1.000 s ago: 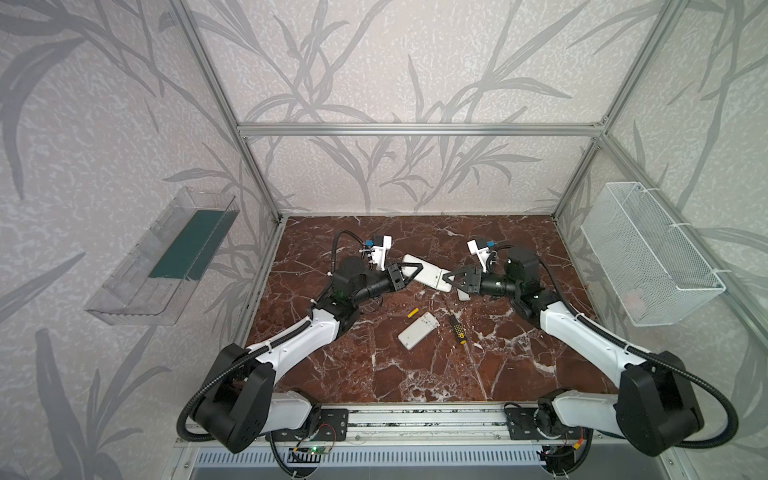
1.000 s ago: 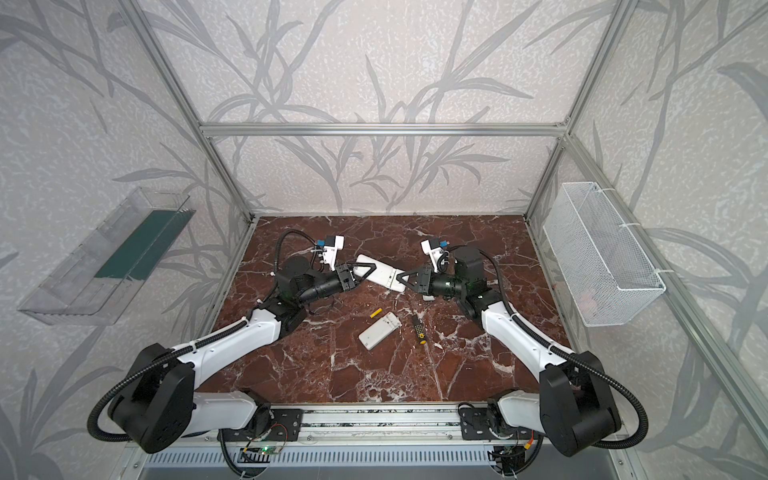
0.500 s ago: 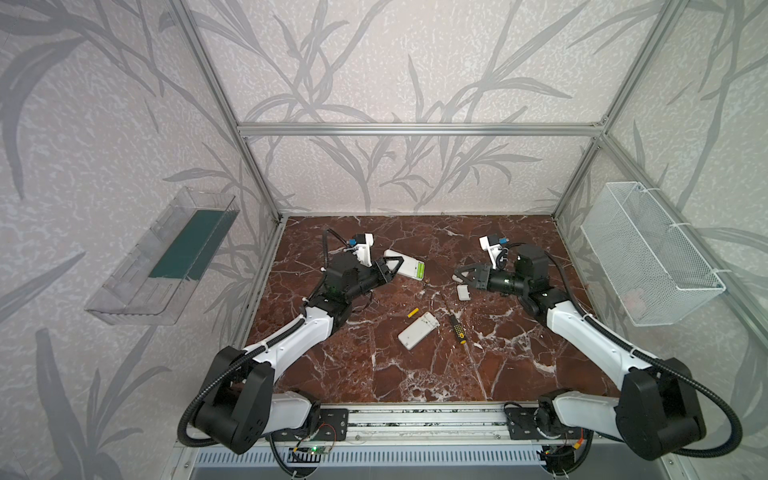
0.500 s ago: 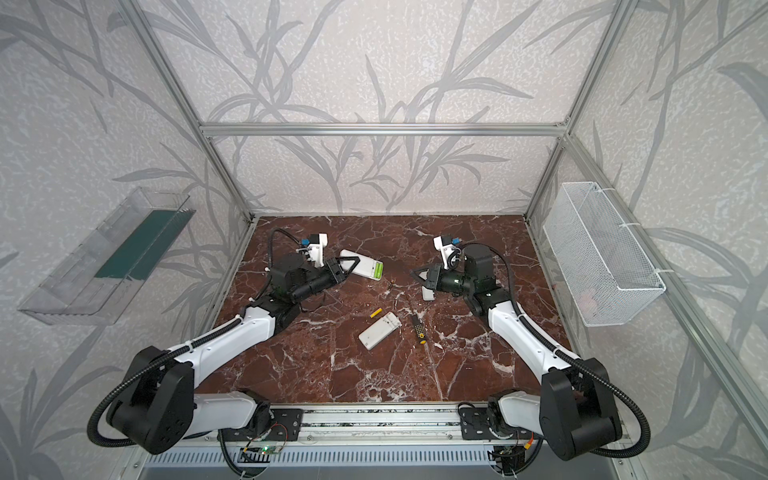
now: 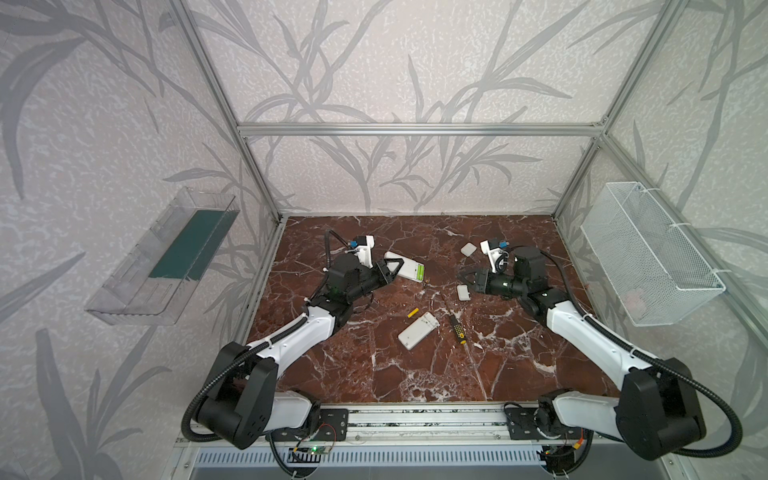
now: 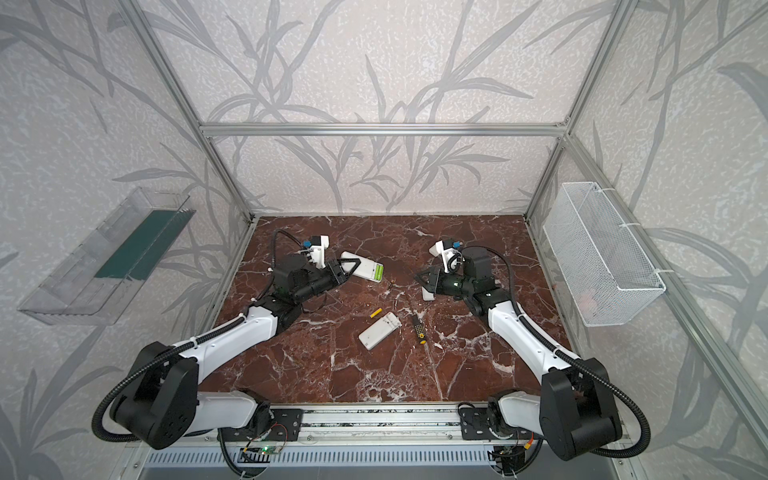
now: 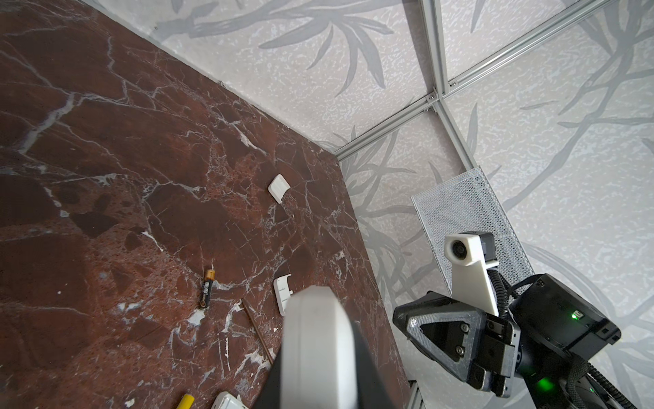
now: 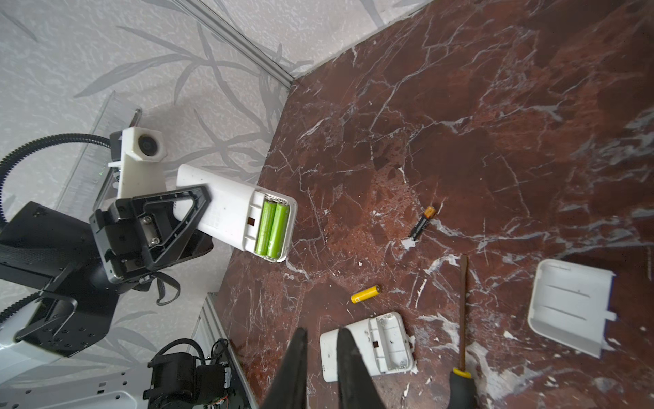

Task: Unload the batteries from the remote control

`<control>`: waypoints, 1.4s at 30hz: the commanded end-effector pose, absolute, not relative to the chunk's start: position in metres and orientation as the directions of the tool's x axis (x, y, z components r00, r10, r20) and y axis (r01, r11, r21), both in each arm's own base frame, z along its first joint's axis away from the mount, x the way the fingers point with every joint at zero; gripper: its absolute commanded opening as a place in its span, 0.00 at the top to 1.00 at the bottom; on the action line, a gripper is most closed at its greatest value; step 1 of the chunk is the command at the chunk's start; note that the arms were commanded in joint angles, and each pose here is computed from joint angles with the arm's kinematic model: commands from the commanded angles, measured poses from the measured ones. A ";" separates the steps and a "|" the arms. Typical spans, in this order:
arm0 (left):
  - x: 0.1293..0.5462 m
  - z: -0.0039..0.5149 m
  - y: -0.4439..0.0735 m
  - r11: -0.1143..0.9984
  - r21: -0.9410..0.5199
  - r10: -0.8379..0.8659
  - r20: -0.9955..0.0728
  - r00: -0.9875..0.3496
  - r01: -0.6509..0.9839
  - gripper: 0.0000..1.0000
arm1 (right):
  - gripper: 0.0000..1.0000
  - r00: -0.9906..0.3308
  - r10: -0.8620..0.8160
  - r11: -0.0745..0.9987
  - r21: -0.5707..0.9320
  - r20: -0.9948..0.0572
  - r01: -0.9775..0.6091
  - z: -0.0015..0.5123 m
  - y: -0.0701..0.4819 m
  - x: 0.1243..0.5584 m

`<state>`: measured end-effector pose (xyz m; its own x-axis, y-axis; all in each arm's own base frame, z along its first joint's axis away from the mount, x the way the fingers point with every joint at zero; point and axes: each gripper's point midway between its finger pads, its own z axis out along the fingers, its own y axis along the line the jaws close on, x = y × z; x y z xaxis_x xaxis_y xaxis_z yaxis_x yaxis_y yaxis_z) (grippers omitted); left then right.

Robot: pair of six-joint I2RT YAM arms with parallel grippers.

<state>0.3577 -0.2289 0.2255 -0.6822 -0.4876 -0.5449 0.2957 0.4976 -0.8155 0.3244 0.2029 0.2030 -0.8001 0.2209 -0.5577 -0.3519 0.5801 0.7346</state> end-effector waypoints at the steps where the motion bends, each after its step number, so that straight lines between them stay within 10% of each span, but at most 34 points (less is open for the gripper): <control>1: 0.356 0.232 -0.229 0.490 -0.810 -0.494 -0.564 -0.662 0.324 1.00 | 0.81 -0.767 0.206 0.609 0.693 -0.608 -0.386 0.216 0.199 0.325; 25: 0.342 0.197 -0.253 0.447 -0.824 -0.347 -0.518 -0.782 0.348 1.00 | 0.33 -0.383 -0.304 0.543 0.172 -0.872 -0.822 0.212 0.276 0.296; 42: 0.324 0.189 -0.272 0.383 -0.846 -0.266 -0.486 -0.832 0.372 1.00 | 0.23 -0.237 -0.480 0.473 -0.022 -0.845 -0.881 0.184 0.322 0.306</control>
<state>0.3283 -0.2646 0.1743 -0.8405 -0.2840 -0.4615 0.3145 0.4380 -0.8422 0.2931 0.3204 0.1728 -0.2994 -0.4689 -0.8309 -0.8886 0.4543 0.0637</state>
